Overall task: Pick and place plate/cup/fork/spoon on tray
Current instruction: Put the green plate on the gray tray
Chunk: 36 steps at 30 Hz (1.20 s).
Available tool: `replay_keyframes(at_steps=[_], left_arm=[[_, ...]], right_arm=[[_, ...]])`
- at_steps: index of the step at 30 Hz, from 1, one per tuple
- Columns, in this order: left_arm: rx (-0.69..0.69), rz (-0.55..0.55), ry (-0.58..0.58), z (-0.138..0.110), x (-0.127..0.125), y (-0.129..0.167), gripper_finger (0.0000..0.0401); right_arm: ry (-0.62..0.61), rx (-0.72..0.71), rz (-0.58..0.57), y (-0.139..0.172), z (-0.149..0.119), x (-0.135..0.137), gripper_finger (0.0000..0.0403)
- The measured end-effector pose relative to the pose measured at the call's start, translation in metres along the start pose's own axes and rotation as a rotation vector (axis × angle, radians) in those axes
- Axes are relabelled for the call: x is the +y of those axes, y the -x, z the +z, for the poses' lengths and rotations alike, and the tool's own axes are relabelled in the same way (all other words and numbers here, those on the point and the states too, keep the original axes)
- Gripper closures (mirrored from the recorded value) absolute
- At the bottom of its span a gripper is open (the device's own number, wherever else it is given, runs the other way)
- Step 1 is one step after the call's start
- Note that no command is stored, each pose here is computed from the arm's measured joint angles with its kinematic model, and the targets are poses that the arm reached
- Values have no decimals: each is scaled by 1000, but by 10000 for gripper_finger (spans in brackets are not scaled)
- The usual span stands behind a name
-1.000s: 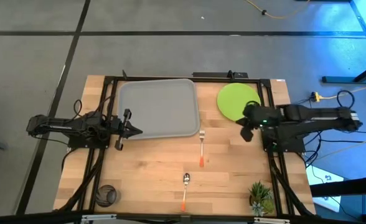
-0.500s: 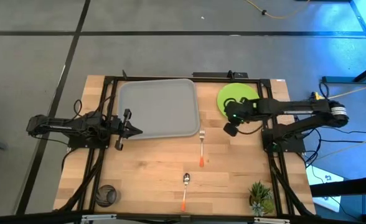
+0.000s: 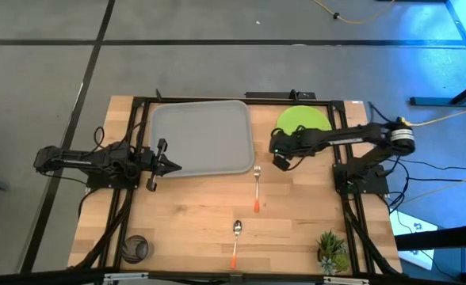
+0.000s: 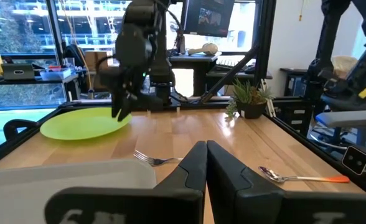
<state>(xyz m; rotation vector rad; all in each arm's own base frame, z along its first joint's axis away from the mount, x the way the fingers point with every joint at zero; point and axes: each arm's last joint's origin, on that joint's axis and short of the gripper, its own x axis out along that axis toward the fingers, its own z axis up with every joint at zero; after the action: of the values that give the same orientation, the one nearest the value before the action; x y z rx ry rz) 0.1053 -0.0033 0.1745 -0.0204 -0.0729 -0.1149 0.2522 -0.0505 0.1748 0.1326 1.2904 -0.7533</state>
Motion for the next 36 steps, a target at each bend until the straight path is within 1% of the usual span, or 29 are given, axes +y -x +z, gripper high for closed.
replay_keyframes(at_steps=[3,8,11,17,22,28,36], left_arm=[[0,0,0,0,0,0,401],[0,0,0,0,0,0,401],[0,0,0,0,0,0,401],[-1,0,0,0,0,0,401],[-1,0,0,0,0,0,401],[-1,0,0,0,0,0,401],[-1,0,1,0,0,0,401]], right_arm=[[12,19,-11,-13,2,8,303],[34,35,-99,-31,2,14,304],[46,49,-126,-37,1,16,304],[48,49,-131,-41,2,18,304],[47,30,-170,-41,2,17,304],[46,32,-171,-41,2,17,304],[17,77,-190,-51,-3,5,304]])
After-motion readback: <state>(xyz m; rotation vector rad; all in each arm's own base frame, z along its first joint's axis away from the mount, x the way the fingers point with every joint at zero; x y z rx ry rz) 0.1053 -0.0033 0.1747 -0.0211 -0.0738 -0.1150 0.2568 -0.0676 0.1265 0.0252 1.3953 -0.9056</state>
